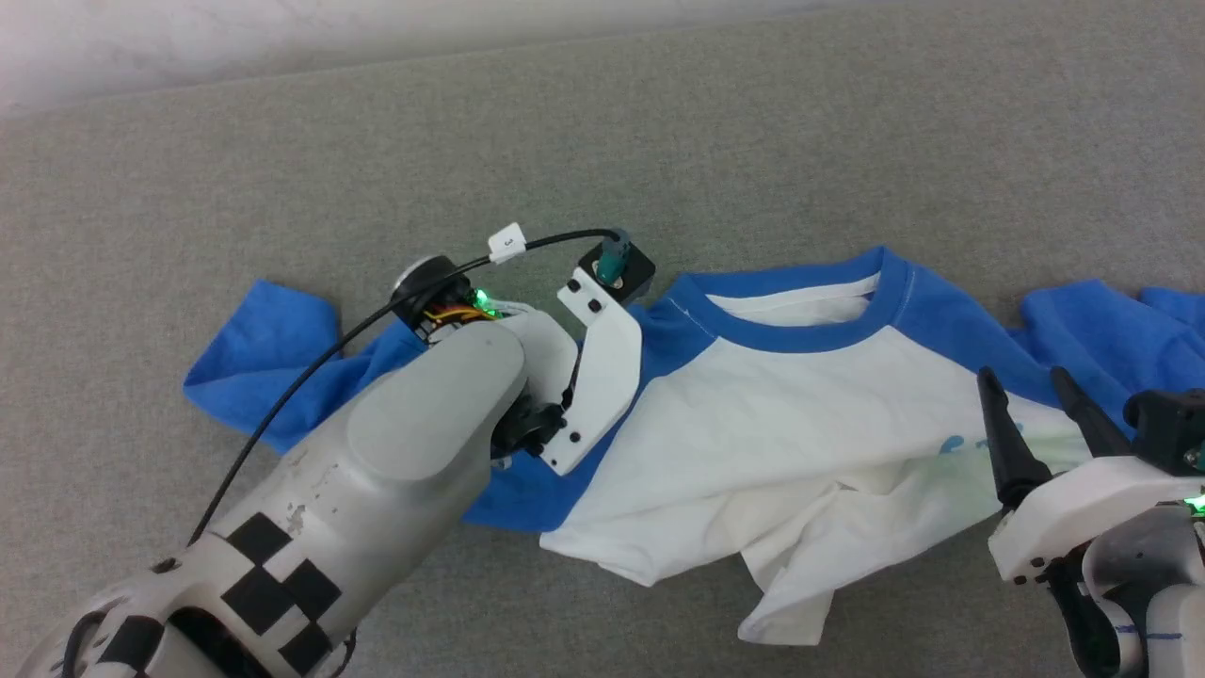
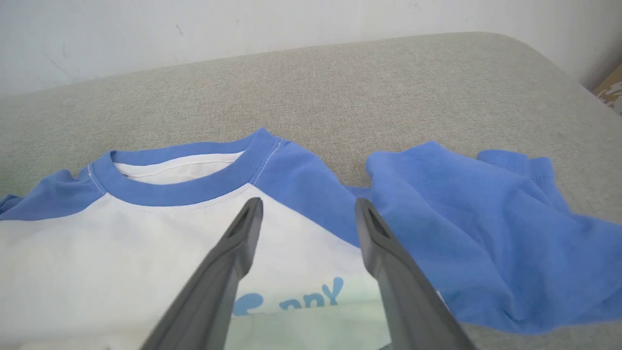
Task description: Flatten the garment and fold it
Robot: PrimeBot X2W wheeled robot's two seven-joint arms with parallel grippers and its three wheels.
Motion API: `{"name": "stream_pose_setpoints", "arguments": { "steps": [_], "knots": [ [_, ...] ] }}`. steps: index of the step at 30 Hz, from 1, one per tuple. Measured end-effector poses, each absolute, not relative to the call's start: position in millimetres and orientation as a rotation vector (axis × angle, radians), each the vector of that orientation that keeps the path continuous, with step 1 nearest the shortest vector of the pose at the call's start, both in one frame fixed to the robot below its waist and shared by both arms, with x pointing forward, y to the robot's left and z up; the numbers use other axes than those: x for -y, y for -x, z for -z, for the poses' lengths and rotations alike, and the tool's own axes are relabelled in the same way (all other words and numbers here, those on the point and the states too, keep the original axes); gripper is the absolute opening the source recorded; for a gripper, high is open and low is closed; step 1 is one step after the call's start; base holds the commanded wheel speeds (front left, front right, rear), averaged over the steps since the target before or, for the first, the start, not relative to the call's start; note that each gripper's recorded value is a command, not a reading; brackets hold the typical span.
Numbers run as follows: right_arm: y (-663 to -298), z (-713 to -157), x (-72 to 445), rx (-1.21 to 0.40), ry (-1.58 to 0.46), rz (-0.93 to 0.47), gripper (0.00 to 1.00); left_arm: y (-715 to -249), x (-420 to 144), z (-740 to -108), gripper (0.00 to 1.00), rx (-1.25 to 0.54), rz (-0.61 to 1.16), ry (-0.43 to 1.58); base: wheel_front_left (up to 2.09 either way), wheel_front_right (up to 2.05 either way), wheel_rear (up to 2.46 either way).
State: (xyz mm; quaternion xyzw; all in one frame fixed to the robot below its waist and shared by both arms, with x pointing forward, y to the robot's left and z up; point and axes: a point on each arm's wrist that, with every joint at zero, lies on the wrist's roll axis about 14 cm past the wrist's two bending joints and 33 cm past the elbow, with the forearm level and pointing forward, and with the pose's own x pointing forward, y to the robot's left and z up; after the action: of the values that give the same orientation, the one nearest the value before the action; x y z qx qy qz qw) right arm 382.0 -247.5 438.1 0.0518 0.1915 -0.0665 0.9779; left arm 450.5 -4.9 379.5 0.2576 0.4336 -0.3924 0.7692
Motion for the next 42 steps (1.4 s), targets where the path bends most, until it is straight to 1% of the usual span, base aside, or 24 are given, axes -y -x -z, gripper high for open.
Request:
{"name": "stream_pose_setpoints", "arguments": {
  "steps": [2,3,6,11,15,19,23,27,31,37,42],
  "knots": [
    [-382.9,-438.7,247.9,-0.383,-0.105,0.135,1.00,-442.3,3.5,-378.2,0.00,-1.006,0.861,-0.539,0.00,0.00,0.00],
    [-383.4,-439.0,248.2,-0.382,-0.105,0.136,1.00,-441.8,2.9,-379.3,0.00,-1.010,0.864,-0.531,0.00,0.00,0.00],
    [-386.3,-439.7,246.8,-0.375,-0.108,0.131,1.00,-450.3,-0.7,-384.7,0.00,-0.935,0.843,-0.478,0.00,0.00,0.00],
    [-393.2,-448.4,244.6,-0.337,-0.098,0.121,1.00,-465.9,-25.1,-389.8,0.00,-0.797,0.659,-0.289,0.00,0.00,0.00],
    [-401.3,-454.6,242.6,-0.324,-0.041,0.110,1.00,-458.9,-55.9,-386.5,0.00,-0.754,0.519,-0.143,0.00,0.00,0.00],
    [-415.3,-457.3,243.9,-0.338,0.046,0.088,1.00,-442.7,-80.2,-383.9,0.00,-0.748,0.449,-0.071,0.00,0.00,0.00],
    [-434.6,-452.9,249.7,-0.389,0.131,0.057,1.00,-430.2,-95.5,-384.5,0.00,-0.754,0.411,-0.046,0.00,0.00,0.00],
    [-453.5,-435.4,243.4,-0.502,0.187,-0.009,1.00,-424.0,-104.1,-385.3,0.00,-0.764,0.389,-0.031,0.00,0.00,0.00],
    [-466.6,-412.9,227.2,-0.633,0.231,-0.114,1.00,-422.7,-105.2,-384.5,0.00,-0.766,0.389,-0.019,0.00,0.00,0.00],
    [-465.8,-380.2,210.8,-0.854,0.344,-0.260,1.00,-423.7,-105.9,-381.0,0.00,-0.775,0.389,-0.007,0.00,0.00,0.00],
    [-468.1,-375.0,212.3,-0.991,0.444,-0.320,1.00,-425.9,-106.1,-378.8,0.00,-0.780,0.391,-0.003,0.00,0.00,0.00]
  ]
}}
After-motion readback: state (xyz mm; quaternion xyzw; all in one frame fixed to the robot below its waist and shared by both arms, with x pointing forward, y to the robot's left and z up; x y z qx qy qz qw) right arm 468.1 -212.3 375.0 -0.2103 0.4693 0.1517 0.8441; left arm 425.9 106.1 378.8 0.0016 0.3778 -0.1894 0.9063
